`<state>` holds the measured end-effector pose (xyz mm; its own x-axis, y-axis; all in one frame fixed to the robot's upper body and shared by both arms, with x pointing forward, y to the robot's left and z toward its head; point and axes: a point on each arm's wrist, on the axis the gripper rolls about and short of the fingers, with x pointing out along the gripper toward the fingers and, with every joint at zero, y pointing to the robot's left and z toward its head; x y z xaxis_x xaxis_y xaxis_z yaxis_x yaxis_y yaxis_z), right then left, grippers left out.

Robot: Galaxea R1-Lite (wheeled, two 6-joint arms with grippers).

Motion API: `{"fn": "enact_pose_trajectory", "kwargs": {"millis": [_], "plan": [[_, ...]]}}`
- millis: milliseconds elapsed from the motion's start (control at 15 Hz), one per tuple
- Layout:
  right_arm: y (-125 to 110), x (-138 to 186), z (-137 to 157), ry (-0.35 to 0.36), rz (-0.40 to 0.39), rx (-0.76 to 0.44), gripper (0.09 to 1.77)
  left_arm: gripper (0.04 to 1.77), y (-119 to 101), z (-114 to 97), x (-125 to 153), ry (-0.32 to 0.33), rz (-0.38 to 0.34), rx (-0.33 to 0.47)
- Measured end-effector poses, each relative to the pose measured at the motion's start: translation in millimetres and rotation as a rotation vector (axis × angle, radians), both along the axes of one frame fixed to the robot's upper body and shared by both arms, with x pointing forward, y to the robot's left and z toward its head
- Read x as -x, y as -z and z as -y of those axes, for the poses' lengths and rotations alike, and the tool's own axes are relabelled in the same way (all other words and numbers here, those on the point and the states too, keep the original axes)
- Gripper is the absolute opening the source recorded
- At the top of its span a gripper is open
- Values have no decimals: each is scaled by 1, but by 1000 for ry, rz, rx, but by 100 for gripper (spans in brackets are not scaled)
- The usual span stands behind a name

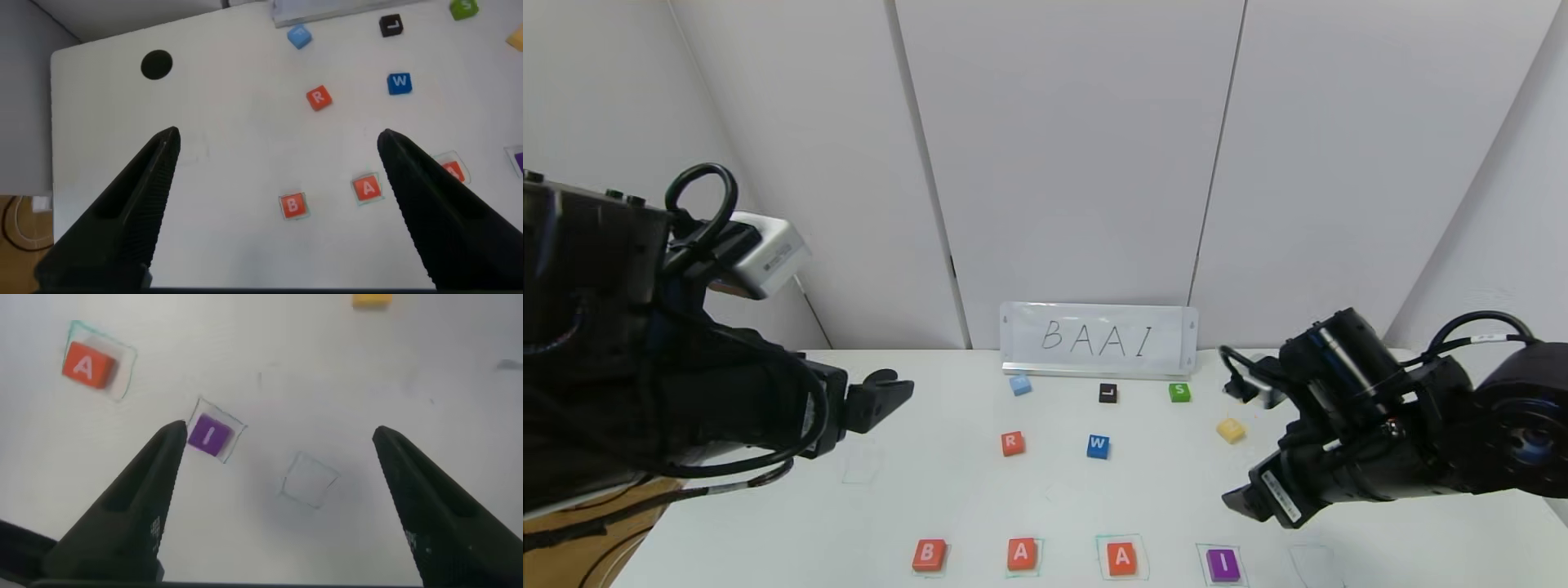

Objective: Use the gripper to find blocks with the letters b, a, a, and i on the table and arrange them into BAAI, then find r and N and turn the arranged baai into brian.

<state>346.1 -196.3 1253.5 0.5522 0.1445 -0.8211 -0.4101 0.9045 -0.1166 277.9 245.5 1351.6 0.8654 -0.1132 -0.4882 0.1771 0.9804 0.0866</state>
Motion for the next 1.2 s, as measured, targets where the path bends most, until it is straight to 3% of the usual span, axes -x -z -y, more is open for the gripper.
{"fn": "enact_pose_trajectory", "kwargs": {"millis": [267,467,600,800,1067,1200], "plan": [[-36,8,21,207,195,-107,167,172,5,-37,-14,-105,33,3],[-58,27,46,276,336,-138,168,172,5,-62,-12,-155,71,2],[-72,43,68,315,414,-143,169,172,4,-73,-2,-149,130,21],[-90,83,92,348,536,-170,169,172,2,-79,28,-119,217,24],[-116,157,119,324,775,-173,170,172,-6,-82,86,-72,367,-13],[-122,193,130,330,895,-154,170,172,-4,-84,117,-61,407,-23]]}}
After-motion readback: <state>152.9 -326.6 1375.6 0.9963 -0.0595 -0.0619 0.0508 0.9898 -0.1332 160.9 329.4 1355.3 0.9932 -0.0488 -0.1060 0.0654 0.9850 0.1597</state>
